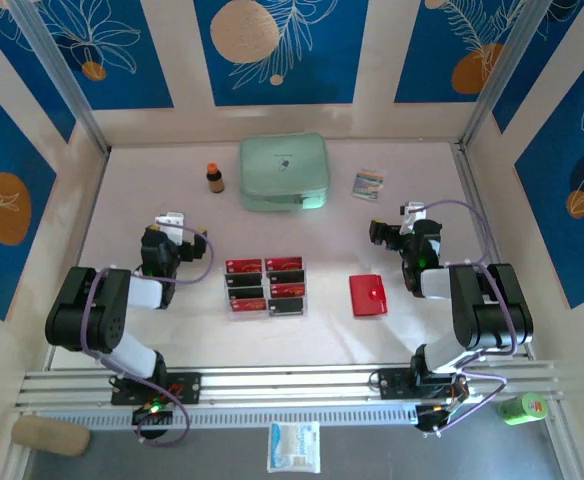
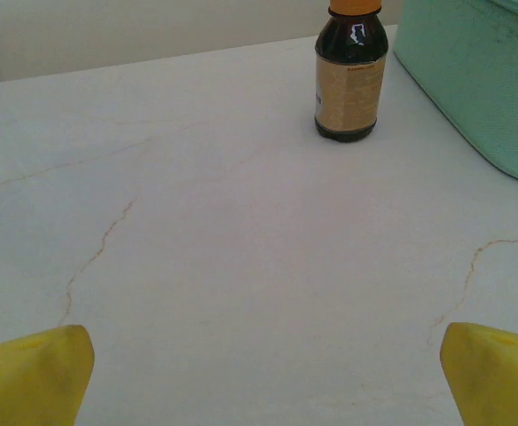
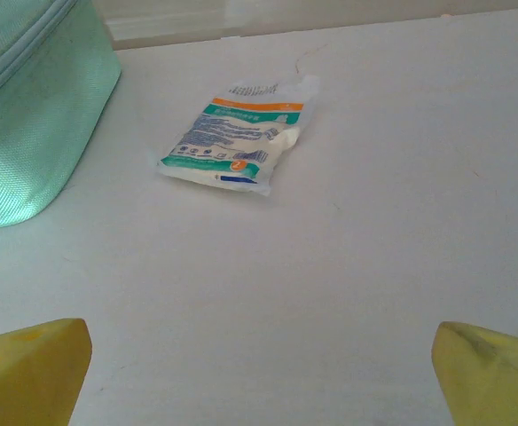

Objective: Put the credit cards into the card holder
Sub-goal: Move the storage box to the center of the table.

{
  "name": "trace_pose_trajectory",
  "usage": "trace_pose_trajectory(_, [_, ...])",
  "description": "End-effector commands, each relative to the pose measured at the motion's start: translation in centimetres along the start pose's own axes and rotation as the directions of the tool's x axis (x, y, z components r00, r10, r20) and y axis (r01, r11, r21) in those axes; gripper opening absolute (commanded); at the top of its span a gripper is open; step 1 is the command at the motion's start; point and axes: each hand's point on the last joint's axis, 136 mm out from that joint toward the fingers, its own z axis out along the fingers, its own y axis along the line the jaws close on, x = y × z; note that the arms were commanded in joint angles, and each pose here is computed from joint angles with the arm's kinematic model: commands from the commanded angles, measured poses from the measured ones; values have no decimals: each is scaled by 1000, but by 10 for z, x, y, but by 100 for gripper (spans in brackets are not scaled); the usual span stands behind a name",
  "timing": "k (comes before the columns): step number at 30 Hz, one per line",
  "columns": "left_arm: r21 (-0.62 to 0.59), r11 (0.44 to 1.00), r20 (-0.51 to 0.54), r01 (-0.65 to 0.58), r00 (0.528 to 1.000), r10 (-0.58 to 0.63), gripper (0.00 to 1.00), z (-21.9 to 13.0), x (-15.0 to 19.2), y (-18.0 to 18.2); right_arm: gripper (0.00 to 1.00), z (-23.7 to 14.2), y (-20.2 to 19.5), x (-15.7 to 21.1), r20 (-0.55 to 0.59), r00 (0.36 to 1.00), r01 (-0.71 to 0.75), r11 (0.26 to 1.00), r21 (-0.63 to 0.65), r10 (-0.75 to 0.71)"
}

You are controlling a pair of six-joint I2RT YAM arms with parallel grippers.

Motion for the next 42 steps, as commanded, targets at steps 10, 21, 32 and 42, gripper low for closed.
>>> trace_pose_trajectory(10, [-7,1000,5,15,1000,-15,100,5,-6,1,99,-1,1,-6,26,1000,4,1000,-13,-3])
trace_pose_trajectory(21, [-11,1000,12,11,1000,-11,100,4,-7,1,99,-1,1,-6,23,1000,-3,1000,-20,4])
trace_pose_trajectory(32, [-60,998,23,36,999,-35,100,-1,-12,10,99,-4,-1,-9,34,999,-15,1000,-20,16])
trace_pose_trajectory(42, [-221,964,5,147,989,-150,100,-44,-70,44,99,-52,-35,-74,16,914,-401,900,171,404])
